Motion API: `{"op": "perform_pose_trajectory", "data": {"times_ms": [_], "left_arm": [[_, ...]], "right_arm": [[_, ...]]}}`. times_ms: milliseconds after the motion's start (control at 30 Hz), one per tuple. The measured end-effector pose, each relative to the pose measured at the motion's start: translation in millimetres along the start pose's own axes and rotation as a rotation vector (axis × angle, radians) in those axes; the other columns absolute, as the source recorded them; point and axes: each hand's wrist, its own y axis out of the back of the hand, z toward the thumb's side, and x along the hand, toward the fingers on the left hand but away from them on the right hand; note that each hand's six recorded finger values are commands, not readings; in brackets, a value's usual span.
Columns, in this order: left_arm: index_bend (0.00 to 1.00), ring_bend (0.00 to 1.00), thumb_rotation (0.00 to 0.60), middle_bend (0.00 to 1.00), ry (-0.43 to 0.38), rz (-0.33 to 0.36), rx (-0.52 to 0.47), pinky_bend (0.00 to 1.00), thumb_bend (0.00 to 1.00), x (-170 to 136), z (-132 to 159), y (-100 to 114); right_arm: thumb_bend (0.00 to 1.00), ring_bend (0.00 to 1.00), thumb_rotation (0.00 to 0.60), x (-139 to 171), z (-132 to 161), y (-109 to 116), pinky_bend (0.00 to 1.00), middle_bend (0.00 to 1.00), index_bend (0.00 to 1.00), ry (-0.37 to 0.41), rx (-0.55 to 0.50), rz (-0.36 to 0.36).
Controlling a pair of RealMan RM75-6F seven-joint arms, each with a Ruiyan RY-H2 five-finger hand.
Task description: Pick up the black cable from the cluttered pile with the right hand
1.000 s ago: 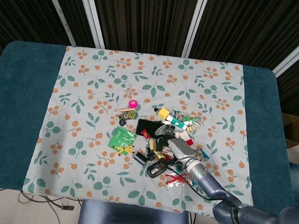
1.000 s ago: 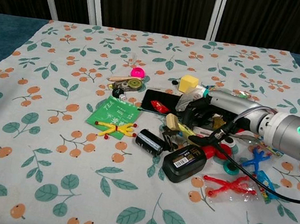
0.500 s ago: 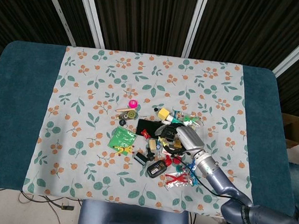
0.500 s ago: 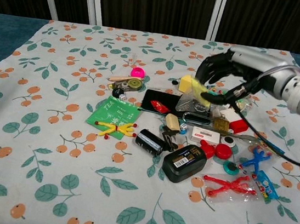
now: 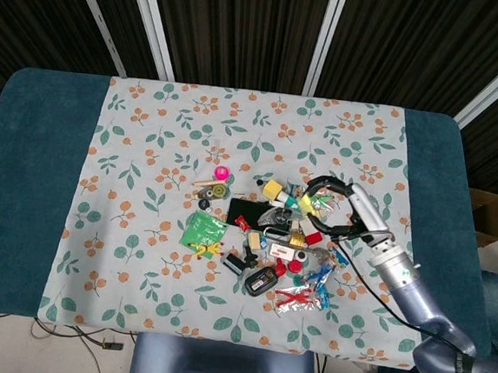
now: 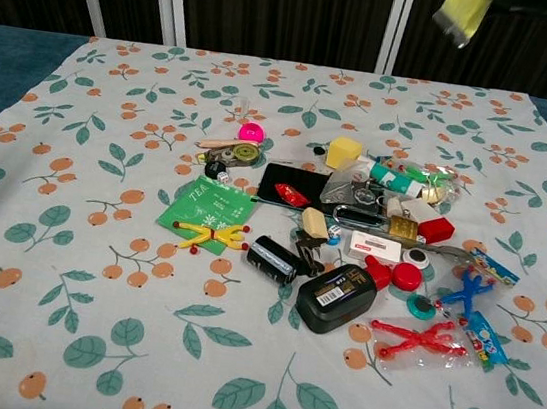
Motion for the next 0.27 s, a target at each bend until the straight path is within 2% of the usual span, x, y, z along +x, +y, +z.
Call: {"op": "perform_pose_trajectory", "data": {"times_ms": [167,267], "left_arm": [[0.07,0.00,0.600,0.00,0.000,0.000,0.001,0.08,0.57,-0.9,0.0,-0.6],[0.07,0.00,0.600,0.00,0.000,0.001,0.001,0.08,0.57,-1.0,-0.1,-0.4]], "right_arm": [[0.54,0.28,0.600,20.4,22.1,32.2,0.23,0.59,0.65,0.064,-0.098,-0.018],[0.54,0.28,0.600,31.5,27.3,43.4,0.23,0.59,0.65,0.084,-0.130,-0.020]]}}
